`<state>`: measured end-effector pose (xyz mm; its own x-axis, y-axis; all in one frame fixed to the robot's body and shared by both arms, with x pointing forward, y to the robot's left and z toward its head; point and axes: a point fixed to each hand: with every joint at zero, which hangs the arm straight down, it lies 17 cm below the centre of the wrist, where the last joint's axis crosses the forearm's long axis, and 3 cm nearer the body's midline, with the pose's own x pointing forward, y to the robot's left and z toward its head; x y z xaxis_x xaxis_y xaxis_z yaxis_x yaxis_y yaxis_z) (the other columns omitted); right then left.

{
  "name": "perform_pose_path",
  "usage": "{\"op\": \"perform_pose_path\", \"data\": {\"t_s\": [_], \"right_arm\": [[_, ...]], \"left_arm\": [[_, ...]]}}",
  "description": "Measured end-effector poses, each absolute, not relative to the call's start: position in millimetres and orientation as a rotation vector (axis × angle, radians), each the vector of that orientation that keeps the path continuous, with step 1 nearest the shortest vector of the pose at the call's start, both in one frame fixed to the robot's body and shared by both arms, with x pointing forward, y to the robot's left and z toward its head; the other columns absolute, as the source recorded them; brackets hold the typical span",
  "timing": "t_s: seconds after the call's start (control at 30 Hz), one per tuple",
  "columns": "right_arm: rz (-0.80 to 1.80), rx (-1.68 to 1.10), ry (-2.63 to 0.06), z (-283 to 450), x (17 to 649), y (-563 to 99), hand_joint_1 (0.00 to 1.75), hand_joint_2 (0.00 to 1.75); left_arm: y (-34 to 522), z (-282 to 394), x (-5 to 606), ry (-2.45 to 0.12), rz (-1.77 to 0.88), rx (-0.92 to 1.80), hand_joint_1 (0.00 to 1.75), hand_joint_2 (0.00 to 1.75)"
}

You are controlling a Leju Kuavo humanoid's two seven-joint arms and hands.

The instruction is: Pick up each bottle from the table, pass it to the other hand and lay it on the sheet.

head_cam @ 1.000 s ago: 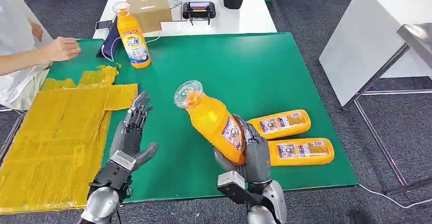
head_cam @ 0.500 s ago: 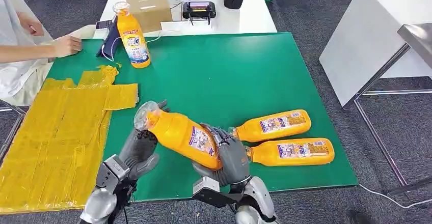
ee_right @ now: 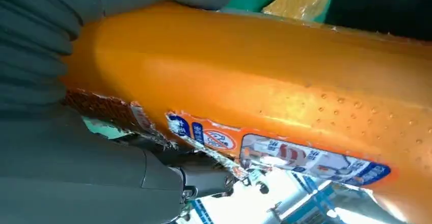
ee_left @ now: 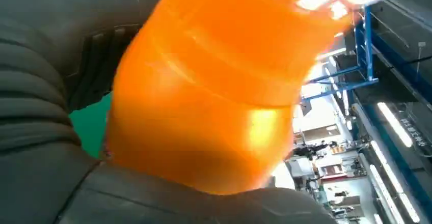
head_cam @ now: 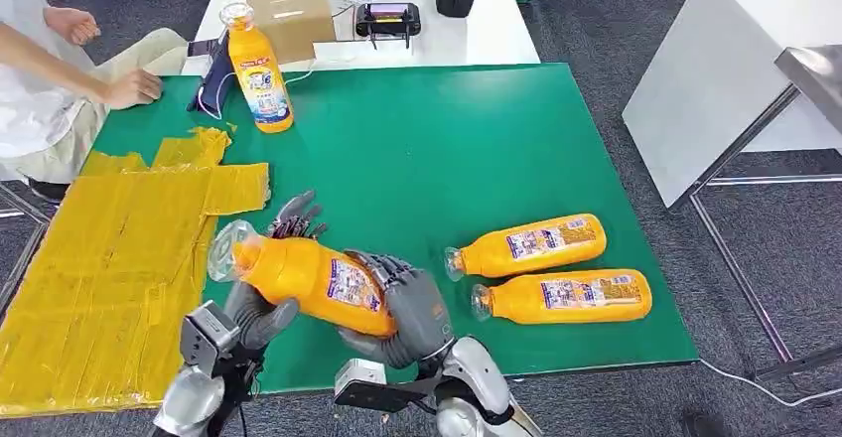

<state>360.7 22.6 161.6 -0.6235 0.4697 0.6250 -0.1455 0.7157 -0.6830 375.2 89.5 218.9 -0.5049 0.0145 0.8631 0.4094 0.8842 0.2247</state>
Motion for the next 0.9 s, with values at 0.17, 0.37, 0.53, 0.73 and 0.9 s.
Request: {"op": "perform_pose_path", "data": {"t_s": [0.17,0.37,0.53,0.73,0.9], "right_arm": [[0.926,-0.238,-2.066,164,360,29,1.75,1.75],[0.925,-0.237,-2.054,162,362,30,1.75,1.75],[0.929,-0.235,-2.051,161,362,31,1.75,1.75],[0.936,-0.229,-2.053,161,362,33,1.75,1.75],[0.939,-0.220,-2.055,162,360,36,1.75,1.75]], "left_arm": [[95,213,383,-2.064,-0.538,-0.165,0.00,1.75],[100,211,387,-2.069,-0.530,-0.112,1.75,1.75],[103,213,388,-2.072,-0.488,-0.126,1.75,1.75],[107,216,390,-2.079,-0.442,-0.140,1.75,1.75],[110,218,391,-2.081,-0.415,-0.148,1.75,1.75]]}}
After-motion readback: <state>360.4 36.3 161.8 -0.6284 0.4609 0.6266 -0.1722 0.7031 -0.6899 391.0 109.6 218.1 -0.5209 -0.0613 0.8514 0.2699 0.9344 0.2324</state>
